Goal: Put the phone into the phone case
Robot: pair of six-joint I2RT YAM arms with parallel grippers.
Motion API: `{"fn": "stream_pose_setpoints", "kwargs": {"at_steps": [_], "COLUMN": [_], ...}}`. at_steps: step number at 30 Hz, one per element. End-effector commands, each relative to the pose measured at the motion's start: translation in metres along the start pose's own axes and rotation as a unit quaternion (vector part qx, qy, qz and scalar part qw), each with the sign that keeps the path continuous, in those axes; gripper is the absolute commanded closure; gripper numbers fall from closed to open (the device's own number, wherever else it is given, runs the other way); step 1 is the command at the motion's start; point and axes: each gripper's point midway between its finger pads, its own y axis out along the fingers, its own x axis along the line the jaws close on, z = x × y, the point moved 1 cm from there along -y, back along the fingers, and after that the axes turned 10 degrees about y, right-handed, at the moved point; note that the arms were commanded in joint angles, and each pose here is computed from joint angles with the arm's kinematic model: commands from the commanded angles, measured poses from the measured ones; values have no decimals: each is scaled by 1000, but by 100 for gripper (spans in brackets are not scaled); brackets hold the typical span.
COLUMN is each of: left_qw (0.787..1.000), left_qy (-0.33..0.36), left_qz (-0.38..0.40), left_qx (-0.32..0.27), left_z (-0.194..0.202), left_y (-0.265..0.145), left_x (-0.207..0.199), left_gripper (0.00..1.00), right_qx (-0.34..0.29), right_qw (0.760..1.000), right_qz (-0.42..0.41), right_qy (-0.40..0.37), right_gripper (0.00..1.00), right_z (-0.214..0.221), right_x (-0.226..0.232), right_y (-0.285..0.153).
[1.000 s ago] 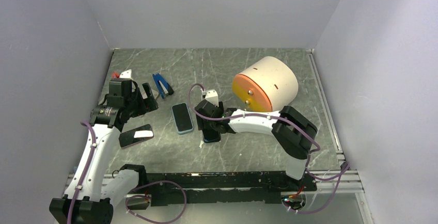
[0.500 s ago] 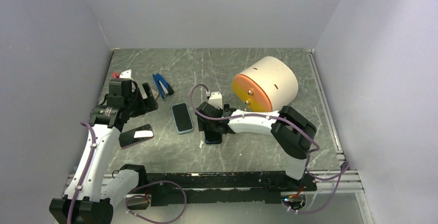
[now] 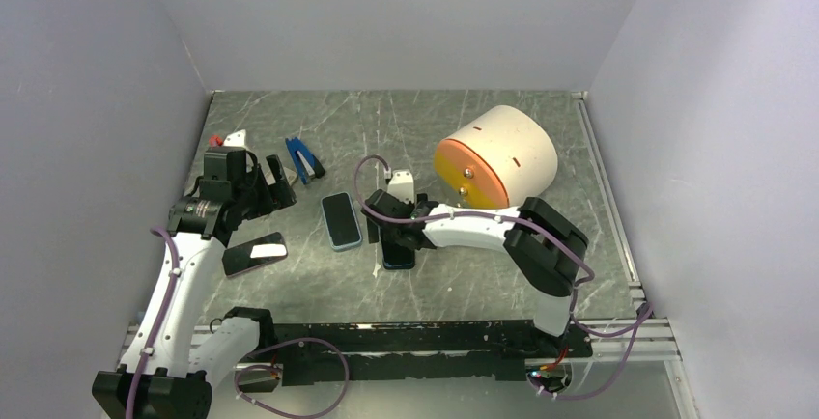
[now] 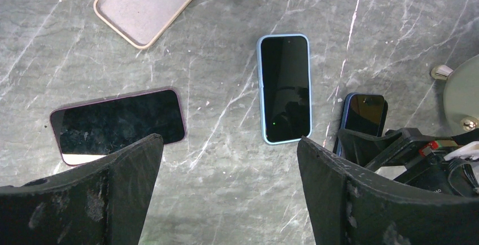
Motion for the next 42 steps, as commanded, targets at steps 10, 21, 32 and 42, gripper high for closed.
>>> {"fn": "stream_pose_setpoints", "kwargs": {"at_steps": [10, 21, 32, 42], "left_qw": [1000, 1000, 1000, 1000], "left_qy": [-3, -3, -3, -3], "left_qz": [17, 16, 16, 15], "left_qx": [-24, -23, -26, -25], "left_z": [-14, -13, -14, -14], "left_y": [-7, -7, -9, -8], "left_x": [-7, -7, -7, -7], "left_gripper": [7, 7, 7, 7], "right_qx": [-10, 5, 23, 16], "right_qw": [999, 999, 999, 999], "right_qz": [9, -8, -25, -16], "right_qy": [31, 43, 36, 26], "right_gripper": [1, 3, 24, 8], "right_z": [-17, -9, 2, -1], "right_x": [0, -2, -3, -1], "right_y": [10, 16, 20, 14]}}
